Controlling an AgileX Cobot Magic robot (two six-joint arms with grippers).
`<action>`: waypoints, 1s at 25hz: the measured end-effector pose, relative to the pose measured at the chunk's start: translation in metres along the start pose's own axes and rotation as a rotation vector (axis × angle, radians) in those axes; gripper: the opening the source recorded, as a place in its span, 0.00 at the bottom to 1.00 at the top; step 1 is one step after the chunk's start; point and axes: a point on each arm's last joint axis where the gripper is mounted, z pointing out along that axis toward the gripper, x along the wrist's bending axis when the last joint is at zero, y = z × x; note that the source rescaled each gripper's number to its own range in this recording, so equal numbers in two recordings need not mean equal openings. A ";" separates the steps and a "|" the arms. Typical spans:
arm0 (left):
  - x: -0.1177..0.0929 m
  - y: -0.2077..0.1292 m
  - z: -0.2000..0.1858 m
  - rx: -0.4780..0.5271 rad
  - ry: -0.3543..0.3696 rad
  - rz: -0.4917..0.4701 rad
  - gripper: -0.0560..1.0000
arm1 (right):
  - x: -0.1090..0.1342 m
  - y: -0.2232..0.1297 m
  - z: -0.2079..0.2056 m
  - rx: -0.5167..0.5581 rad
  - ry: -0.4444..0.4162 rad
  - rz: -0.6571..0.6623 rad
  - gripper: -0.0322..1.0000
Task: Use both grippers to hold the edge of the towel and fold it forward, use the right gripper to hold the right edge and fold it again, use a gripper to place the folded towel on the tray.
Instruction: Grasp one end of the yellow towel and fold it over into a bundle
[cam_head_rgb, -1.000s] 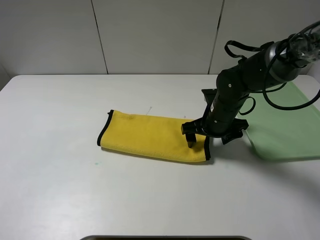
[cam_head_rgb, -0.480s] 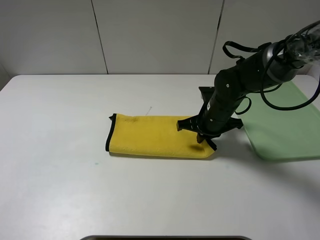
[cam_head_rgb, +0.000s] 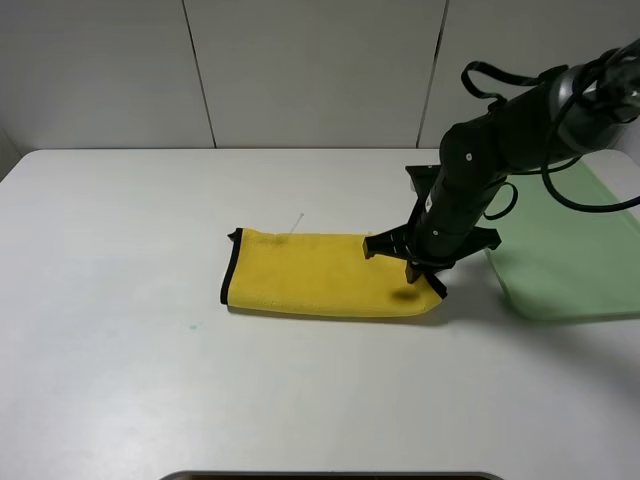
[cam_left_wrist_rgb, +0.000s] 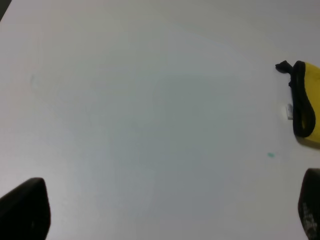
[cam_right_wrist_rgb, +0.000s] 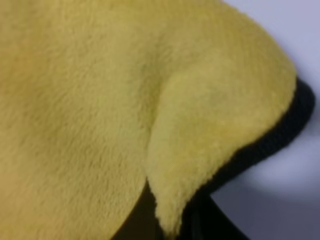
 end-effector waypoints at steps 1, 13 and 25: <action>0.000 0.000 0.000 0.000 0.000 0.000 1.00 | 0.000 0.003 -0.006 -0.012 0.001 -0.009 0.07; 0.000 0.000 0.000 0.000 0.000 0.000 1.00 | -0.001 0.044 -0.053 -0.071 -0.138 -0.227 0.07; 0.000 0.000 0.000 0.000 0.001 0.000 1.00 | -0.019 0.055 -0.067 -0.072 -0.378 -0.410 0.07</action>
